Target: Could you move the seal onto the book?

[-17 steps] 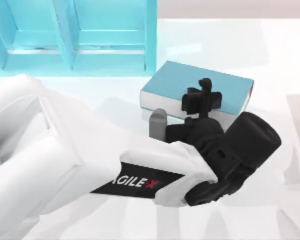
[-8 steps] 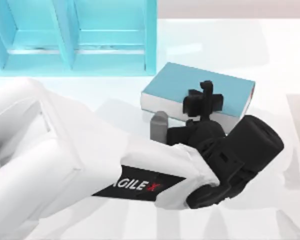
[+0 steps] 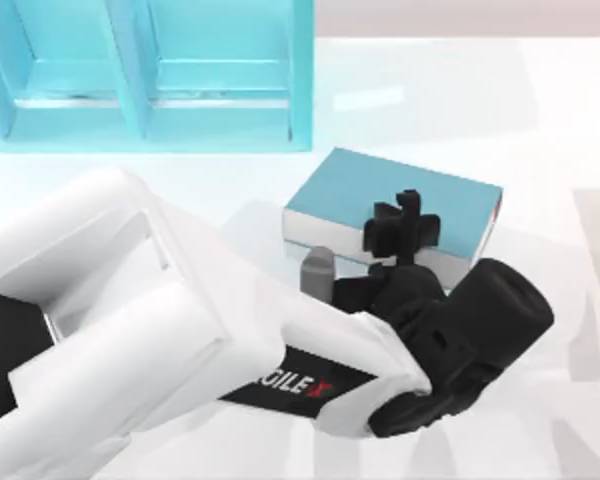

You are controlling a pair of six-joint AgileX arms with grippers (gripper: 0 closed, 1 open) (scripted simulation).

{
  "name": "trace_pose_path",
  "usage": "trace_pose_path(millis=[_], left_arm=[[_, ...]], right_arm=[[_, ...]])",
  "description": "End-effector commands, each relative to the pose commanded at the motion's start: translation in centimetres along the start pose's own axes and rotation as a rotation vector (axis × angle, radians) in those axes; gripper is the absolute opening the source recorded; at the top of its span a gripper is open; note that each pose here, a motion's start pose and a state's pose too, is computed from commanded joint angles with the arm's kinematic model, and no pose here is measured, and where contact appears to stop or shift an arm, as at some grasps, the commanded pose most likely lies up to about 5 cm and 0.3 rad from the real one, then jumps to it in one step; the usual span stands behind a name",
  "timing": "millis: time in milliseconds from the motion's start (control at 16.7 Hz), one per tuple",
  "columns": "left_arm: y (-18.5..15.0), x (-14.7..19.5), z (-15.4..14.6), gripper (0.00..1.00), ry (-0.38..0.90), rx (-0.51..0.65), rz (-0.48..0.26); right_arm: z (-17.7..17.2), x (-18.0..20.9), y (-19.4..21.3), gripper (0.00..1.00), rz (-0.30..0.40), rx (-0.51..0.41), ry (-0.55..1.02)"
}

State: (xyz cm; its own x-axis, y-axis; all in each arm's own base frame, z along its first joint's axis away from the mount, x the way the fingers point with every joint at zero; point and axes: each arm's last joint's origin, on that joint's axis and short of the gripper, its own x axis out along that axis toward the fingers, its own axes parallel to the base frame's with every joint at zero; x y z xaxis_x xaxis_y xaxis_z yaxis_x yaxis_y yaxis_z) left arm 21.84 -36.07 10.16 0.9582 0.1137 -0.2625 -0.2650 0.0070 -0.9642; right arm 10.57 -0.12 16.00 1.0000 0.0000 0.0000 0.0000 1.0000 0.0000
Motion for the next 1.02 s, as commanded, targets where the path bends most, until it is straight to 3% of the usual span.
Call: trace_pose_path(millis=[180,960,1020], left_arm=[[0.00,0.00,0.00,0.00,0.000,0.000,0.000],[0.00,0.00,0.00,0.98,0.000,0.000,0.000],[0.00,0.00,0.00,1.00,0.000,0.000,0.000]], right_arm=[[0.00,0.00,0.00,1.00,0.000,0.000,0.000],[0.00,0.00,0.00,1.00,0.000,0.000,0.000],[0.00,0.00,0.00,1.00,0.000,0.000,0.000]])
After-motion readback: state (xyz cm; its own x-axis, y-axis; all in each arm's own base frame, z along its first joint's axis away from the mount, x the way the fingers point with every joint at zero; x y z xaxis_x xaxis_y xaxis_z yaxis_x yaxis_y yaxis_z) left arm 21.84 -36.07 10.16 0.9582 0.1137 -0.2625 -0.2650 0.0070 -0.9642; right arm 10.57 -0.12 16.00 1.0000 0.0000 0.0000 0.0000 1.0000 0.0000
